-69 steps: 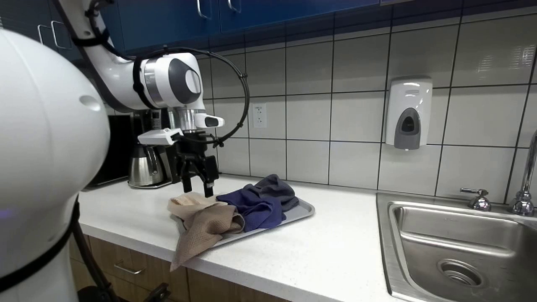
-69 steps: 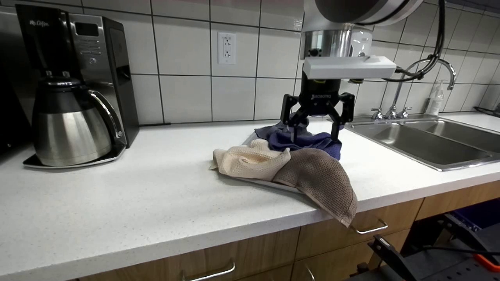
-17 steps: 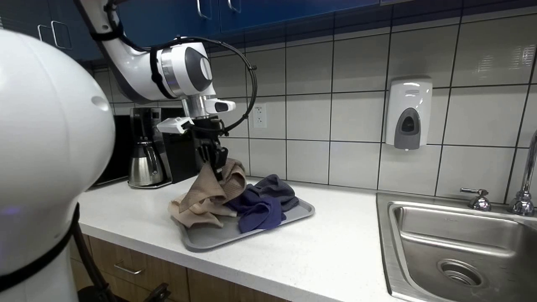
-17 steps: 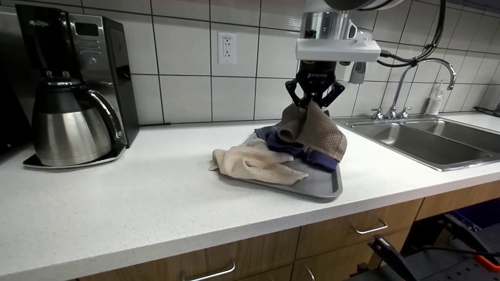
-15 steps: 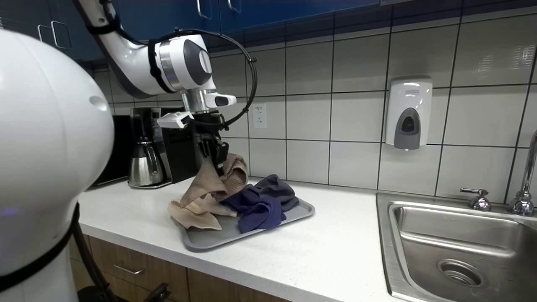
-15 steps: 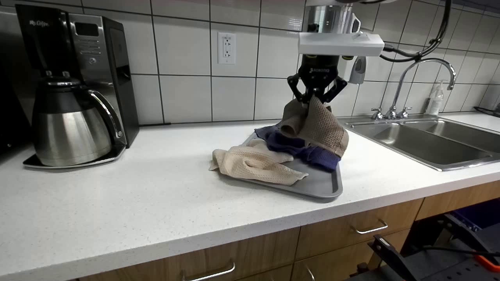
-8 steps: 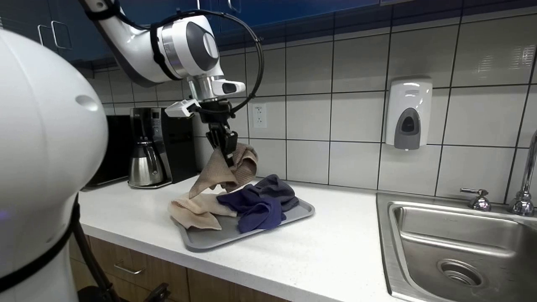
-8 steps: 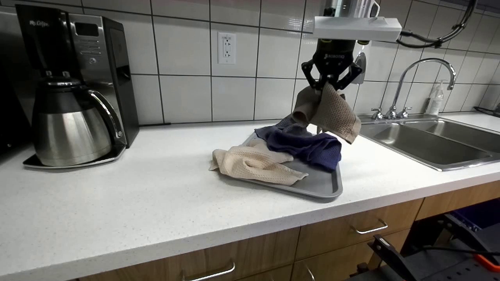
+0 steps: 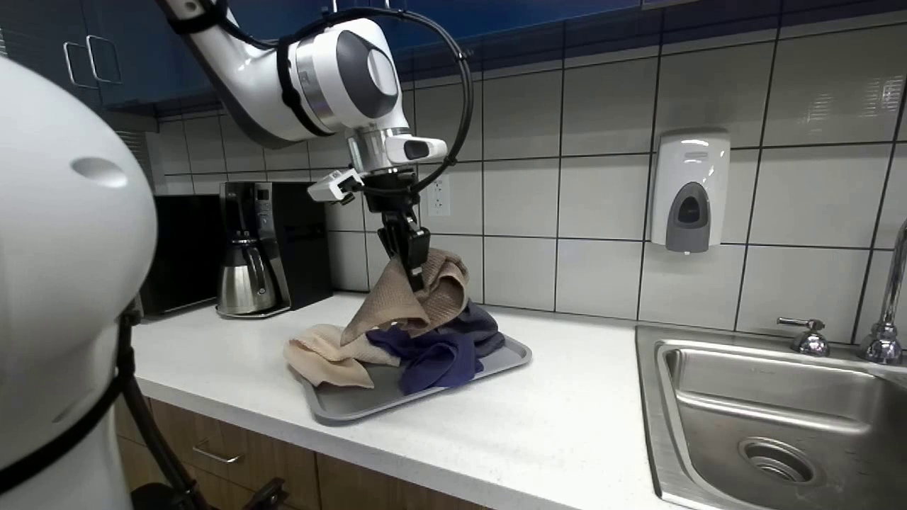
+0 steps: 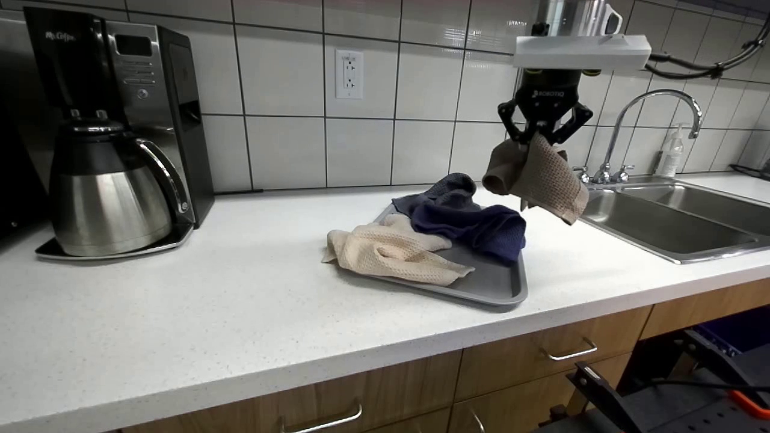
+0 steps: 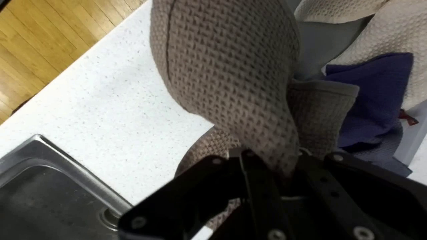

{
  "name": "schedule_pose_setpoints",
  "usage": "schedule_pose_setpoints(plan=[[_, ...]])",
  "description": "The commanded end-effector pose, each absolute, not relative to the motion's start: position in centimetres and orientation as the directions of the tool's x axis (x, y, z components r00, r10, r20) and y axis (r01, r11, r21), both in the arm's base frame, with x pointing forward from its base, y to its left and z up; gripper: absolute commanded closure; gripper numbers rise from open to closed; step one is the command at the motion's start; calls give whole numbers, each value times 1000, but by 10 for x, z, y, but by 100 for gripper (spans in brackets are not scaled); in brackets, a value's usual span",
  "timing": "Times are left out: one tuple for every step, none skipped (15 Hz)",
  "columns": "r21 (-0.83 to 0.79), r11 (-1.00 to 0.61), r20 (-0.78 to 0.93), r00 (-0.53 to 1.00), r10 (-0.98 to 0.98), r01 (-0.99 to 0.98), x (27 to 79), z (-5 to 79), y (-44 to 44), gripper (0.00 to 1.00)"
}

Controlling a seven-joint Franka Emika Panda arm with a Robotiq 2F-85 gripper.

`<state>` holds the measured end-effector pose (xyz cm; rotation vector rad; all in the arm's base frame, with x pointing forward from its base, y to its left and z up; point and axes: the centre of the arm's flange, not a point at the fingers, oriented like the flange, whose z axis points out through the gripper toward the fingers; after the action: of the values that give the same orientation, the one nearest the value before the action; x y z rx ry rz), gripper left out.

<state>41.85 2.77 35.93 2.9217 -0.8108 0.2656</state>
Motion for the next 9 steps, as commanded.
schedule_pose_setpoints(plan=[[76, -806, 194, 802, -565, -587, 408, 357, -1, 97], [81, -794, 190, 791, -581, -603, 407, 353, -10, 97], [88, -782, 186, 781, -596, -617, 405, 351, -17, 97], [94, -769, 183, 770, -611, -632, 403, 346, -25, 97], [99, -756, 178, 759, -626, -647, 401, 343, -32, 97], [104, -742, 173, 747, -642, -662, 399, 339, -38, 97], [110, -729, 169, 736, -656, -675, 397, 336, -44, 97], [116, -717, 166, 725, -669, -688, 396, 333, -49, 97], [121, -704, 166, 714, -681, -700, 395, 330, -54, 97]])
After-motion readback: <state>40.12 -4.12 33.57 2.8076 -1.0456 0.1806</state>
